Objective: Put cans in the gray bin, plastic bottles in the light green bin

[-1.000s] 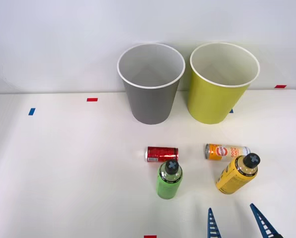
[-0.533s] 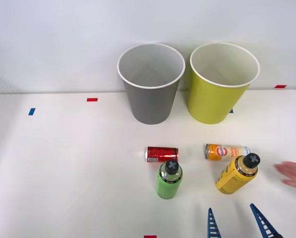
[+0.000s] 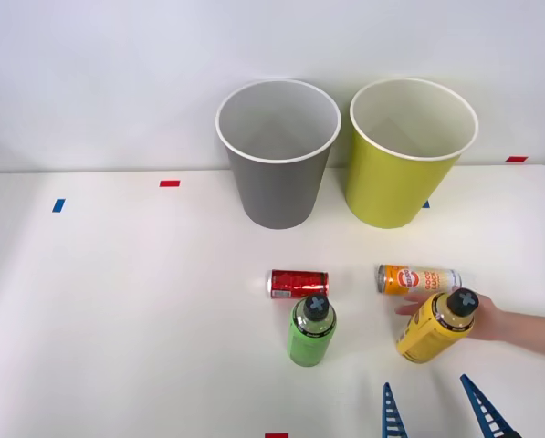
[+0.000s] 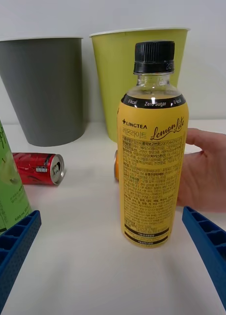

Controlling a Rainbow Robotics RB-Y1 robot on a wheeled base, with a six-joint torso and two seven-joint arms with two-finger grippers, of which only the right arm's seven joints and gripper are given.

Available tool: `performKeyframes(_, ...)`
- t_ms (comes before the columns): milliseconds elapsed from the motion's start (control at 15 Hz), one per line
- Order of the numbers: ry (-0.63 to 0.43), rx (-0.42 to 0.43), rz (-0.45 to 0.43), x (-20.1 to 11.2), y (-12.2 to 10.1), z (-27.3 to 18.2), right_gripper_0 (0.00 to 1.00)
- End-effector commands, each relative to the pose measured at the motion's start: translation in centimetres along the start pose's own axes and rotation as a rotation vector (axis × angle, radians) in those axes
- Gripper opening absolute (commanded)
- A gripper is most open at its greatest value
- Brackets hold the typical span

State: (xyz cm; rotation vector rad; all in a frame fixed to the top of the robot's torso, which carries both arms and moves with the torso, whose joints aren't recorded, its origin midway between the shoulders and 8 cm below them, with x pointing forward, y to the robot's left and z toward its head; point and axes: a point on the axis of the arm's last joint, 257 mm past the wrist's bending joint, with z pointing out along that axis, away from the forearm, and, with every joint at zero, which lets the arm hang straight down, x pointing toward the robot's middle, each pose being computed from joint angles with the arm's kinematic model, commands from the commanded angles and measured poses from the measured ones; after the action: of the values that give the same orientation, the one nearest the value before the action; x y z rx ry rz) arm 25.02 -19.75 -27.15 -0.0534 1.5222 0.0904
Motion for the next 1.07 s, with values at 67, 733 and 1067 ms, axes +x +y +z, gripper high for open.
performKeyframes(67, 0.000, 0.000, 0.000, 0.00, 0.00, 0.00, 1.00)
performKeyframes(733, 0.000, 0.000, 0.000, 0.00, 0.00, 0.00, 1.00)
performKeyframes(1067, 0.000, 0.000, 0.000, 0.00, 0.00, 0.00, 1.00)
